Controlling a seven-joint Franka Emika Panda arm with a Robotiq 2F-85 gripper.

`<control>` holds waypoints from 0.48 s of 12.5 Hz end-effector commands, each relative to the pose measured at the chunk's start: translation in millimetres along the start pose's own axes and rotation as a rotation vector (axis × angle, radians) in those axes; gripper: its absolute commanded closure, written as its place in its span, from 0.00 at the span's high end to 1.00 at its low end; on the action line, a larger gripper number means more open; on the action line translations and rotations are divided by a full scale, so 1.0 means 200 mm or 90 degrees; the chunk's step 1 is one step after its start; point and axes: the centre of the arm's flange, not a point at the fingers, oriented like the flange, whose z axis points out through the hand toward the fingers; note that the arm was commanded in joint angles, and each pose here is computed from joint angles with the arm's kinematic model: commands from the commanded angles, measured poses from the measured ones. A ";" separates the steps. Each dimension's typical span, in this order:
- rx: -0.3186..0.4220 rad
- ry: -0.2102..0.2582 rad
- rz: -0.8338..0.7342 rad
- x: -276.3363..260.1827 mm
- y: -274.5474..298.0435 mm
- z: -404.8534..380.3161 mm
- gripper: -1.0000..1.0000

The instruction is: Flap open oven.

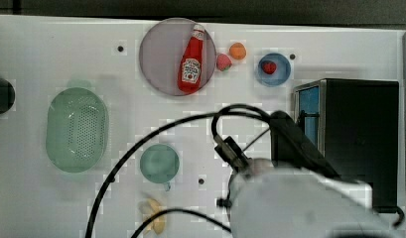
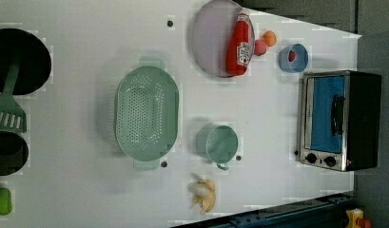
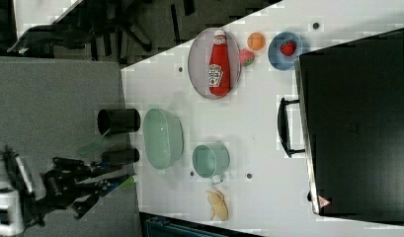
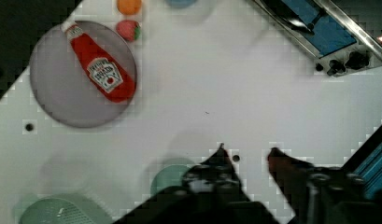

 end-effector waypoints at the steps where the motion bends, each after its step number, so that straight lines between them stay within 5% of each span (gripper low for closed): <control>1: -0.041 -0.040 0.015 -0.02 -0.04 0.18 0.18; 6: -0.049 -0.058 -0.115 0.08 0.00 0.34 0.17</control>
